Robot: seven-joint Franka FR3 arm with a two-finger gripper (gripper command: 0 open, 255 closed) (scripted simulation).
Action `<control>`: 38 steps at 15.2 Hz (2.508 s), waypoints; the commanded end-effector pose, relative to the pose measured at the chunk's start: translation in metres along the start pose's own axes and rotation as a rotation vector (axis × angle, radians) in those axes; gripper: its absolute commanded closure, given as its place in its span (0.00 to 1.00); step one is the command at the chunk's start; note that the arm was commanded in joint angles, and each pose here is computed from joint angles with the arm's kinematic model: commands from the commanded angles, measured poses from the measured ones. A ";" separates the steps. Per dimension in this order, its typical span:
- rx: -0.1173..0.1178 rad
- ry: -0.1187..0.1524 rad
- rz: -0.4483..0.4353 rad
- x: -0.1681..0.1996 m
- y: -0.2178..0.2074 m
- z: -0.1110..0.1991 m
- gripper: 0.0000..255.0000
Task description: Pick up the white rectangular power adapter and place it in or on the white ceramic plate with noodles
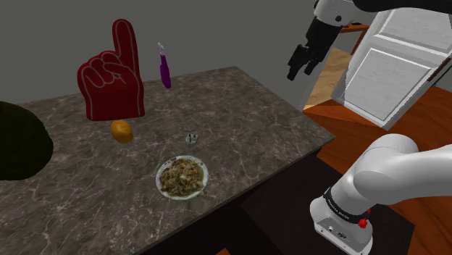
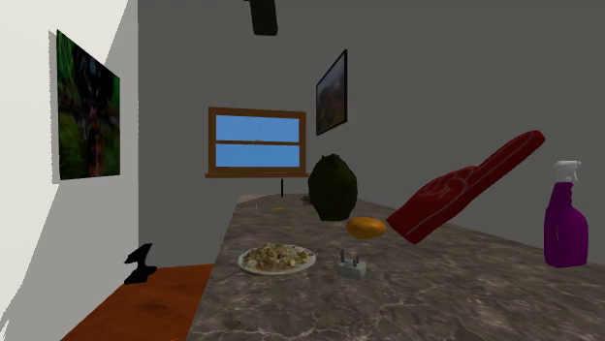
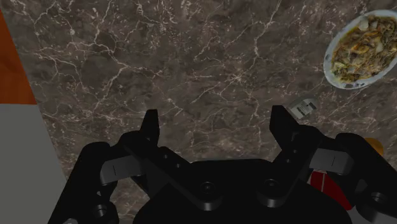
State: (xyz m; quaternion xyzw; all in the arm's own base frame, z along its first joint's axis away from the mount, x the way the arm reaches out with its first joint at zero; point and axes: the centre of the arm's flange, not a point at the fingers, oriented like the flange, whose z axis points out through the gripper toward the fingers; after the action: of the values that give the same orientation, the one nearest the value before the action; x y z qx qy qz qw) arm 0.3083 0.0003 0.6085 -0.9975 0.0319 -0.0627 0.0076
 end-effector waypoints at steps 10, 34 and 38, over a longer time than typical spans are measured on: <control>-0.010 -0.029 0.004 0.054 -0.072 0.082 0.00; -0.036 -0.106 0.016 0.186 -0.258 0.313 0.00; -0.038 -0.114 0.017 0.198 -0.276 0.341 0.00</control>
State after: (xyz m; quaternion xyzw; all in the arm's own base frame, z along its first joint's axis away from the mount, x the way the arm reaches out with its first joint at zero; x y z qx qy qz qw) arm 0.5612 0.2642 0.3057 -0.9991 0.0410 -0.0054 -0.0090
